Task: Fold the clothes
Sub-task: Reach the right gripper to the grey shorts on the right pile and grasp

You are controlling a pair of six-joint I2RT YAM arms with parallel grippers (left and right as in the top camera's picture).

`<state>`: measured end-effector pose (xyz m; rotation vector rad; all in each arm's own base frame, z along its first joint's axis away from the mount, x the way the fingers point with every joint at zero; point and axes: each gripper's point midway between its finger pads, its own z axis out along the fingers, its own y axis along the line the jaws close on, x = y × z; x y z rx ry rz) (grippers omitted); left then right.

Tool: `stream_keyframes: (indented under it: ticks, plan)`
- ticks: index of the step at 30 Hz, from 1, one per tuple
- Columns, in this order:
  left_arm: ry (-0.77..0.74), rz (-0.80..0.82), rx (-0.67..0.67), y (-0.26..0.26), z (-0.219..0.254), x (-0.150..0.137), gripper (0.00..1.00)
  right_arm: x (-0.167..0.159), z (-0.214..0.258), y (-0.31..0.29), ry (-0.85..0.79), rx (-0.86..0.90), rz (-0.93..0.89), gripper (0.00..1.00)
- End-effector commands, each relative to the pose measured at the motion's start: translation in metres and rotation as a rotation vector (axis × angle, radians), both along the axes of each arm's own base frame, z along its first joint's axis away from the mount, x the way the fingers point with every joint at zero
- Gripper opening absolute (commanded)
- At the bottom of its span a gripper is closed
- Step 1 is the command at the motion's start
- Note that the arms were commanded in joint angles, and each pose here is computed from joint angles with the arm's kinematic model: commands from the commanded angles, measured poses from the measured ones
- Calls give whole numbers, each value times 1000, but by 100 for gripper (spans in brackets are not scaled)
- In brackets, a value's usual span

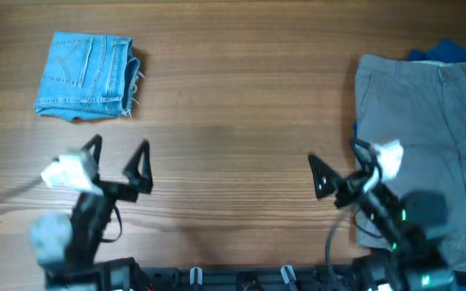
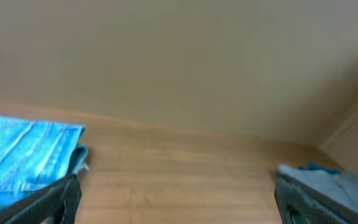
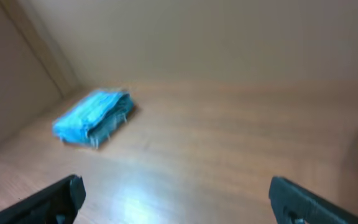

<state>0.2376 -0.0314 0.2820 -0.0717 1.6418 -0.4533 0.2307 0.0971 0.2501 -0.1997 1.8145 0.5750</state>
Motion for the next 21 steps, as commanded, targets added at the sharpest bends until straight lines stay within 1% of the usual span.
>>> stream_keyframes:
  ticks: [1,2,5,6,7,9,11,12,13,14,15,17,21]
  plan:
    - [221,19,-48,6,12,27,100,37,-7,3,266,-68,-12,99]
    - [331,20,-64,8,11,37,100,49,-10,6,351,-117,14,100]
    - [495,13,-64,10,6,53,100,70,-4,26,510,-176,152,100]
    - [557,11,-69,11,2,58,100,75,-7,27,604,-181,160,100]
    - [592,11,-75,12,-1,62,100,84,-9,25,643,-202,145,100]
    - [647,3,-86,12,-11,71,100,114,-15,10,682,-220,30,100]
    - [678,3,-90,13,-19,74,100,147,-30,-34,719,-200,-256,100]
    - [682,4,-91,13,-21,75,100,157,-37,-55,732,-188,-374,99]
    - [683,4,-92,13,-21,75,100,170,-48,-88,752,-163,-539,96]
    - [684,5,-99,12,-20,75,100,177,-58,-104,763,-156,-601,92]
    - [684,-1,-101,11,-20,75,100,185,-67,-113,770,-156,-620,91]
    - [689,-5,-104,11,-21,74,100,203,-100,-137,806,-171,-650,90]
    - [700,-5,-106,10,-23,72,100,214,-156,-155,887,-258,-620,89]
